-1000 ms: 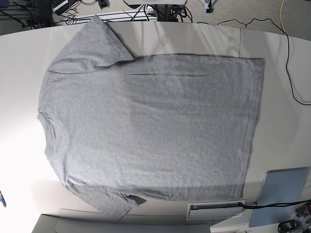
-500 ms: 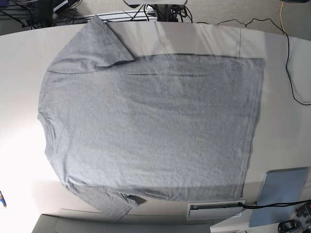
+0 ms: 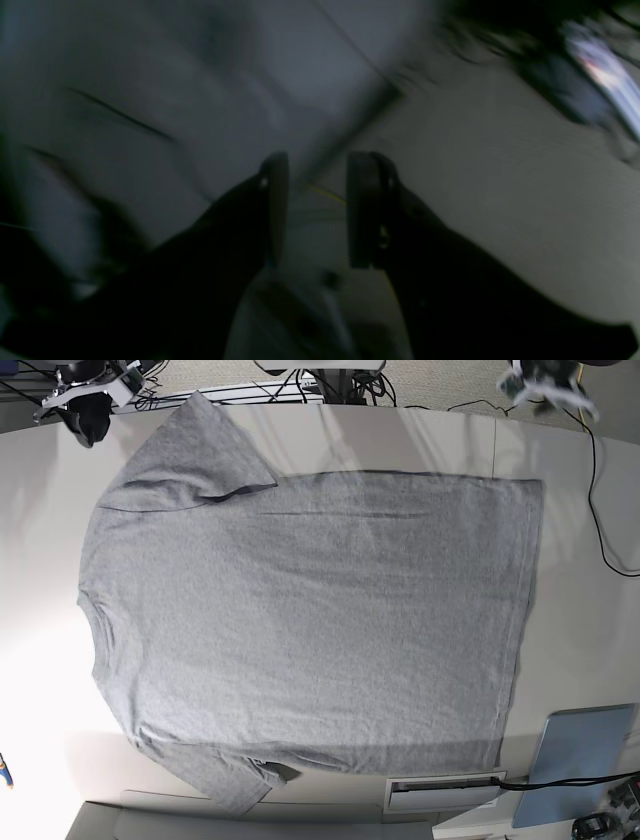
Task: Fold the T-shirt properly
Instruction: 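Move both grippers down to the shoulder corners of the grey T-shirt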
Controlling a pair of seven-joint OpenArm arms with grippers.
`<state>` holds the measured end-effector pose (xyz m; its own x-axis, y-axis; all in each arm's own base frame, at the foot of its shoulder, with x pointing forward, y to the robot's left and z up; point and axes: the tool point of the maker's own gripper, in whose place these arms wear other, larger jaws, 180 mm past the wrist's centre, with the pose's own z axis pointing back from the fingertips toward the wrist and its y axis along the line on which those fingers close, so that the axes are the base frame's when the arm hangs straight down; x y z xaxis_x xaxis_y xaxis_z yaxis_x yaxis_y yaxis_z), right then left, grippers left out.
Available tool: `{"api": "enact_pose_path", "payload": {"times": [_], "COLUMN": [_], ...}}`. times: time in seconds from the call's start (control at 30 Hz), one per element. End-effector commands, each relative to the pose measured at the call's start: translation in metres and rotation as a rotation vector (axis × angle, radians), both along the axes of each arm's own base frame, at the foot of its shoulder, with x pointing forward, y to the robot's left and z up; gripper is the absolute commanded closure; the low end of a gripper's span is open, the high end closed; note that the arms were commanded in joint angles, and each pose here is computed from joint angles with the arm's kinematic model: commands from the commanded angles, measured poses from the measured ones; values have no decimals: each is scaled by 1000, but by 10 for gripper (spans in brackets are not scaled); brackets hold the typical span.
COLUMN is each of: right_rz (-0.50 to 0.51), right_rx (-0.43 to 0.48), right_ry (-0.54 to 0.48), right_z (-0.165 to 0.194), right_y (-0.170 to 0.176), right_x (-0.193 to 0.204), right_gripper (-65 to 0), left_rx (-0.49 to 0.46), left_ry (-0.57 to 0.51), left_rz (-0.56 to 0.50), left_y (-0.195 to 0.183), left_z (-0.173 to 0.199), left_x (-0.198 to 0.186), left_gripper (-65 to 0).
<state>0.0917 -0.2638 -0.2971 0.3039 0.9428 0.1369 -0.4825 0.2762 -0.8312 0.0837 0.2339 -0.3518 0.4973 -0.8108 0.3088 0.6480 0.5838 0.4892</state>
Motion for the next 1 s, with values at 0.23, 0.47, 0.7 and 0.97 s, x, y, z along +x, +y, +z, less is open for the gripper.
{"api": "enact_pose_path", "payload": {"times": [0.23, 0.47, 0.7, 0.97], "right_rz": [108, 140, 239, 198], "right_rx": [12, 31, -34, 1], "right_ry": [-90, 202, 280, 267], "right_z": [47, 8, -1, 0], "right_y": [28, 24, 28, 26], "right_x": [33, 15, 20, 25], "right_gripper": [-146, -146, -146, -264], "left_rx": [19, -47, -80, -63], "left_ry": [1, -58, -29, -14], "left_rz": [-157, -221, -252, -208], "left_y": [-9, -21, -20, 0], "left_z": [0, 1, -12, -36], "left_x": [40, 61, 62, 76], "left_gripper": [-211, -284, -284, -284]}}
